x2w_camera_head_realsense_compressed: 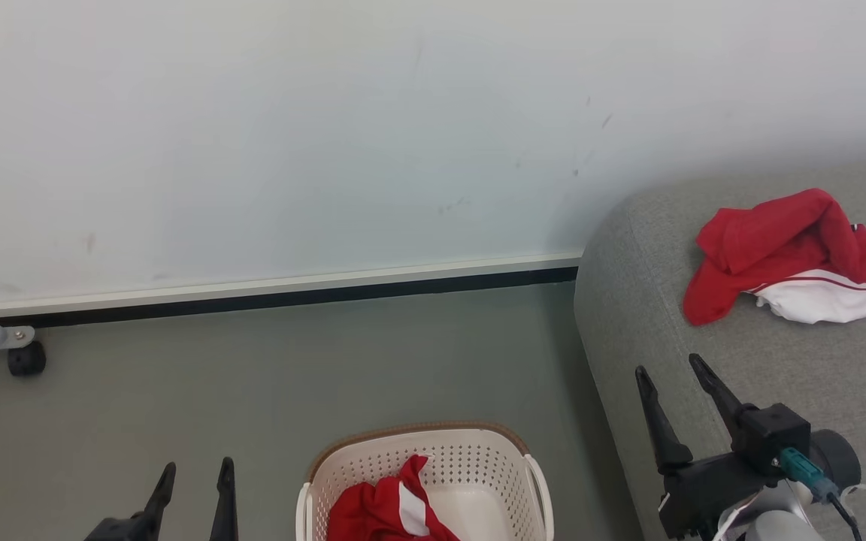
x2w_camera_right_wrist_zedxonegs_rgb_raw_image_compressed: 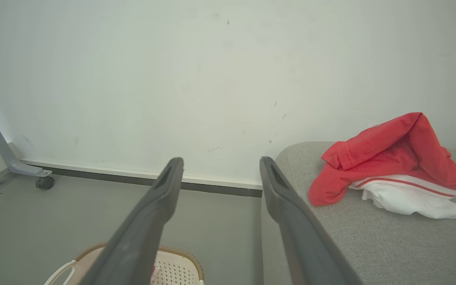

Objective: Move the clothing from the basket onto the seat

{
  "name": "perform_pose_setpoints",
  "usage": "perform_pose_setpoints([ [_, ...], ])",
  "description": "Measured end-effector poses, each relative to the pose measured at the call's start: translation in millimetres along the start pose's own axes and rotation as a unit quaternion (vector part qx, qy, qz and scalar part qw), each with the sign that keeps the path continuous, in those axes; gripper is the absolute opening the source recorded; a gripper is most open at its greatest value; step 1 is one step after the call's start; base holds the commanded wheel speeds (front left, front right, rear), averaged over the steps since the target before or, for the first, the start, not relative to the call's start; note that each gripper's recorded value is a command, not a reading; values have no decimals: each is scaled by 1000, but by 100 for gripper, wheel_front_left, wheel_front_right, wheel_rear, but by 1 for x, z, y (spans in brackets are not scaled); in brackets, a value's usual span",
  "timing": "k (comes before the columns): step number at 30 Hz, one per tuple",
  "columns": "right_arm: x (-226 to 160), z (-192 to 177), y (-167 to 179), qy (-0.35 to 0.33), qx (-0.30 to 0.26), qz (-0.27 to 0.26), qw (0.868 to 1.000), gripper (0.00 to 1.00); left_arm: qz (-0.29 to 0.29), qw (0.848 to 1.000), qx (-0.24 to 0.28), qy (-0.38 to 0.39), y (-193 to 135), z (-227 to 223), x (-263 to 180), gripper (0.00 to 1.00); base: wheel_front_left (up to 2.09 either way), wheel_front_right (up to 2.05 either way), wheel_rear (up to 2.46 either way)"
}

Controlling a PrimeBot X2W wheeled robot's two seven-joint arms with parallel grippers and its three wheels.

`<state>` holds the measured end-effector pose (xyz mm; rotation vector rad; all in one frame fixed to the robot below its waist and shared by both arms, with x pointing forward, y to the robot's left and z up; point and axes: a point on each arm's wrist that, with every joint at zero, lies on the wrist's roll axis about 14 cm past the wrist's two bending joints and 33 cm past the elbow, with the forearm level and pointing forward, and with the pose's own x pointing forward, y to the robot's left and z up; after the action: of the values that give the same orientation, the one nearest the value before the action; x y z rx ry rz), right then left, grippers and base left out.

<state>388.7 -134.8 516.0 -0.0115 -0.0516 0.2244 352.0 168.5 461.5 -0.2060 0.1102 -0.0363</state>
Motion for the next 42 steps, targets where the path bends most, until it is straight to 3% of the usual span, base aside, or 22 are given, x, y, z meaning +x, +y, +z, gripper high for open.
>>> perform_pose_setpoints([
  [15,-34,-10,-12,5,22,-42,999,100,10,1000,8,-18,-1,5,-13,100,0,0,0],
  [42,-47,2,-23,-17,24,-70,997,100,14,999,20,-35,-2,13,-17,100,0,0,0],
])
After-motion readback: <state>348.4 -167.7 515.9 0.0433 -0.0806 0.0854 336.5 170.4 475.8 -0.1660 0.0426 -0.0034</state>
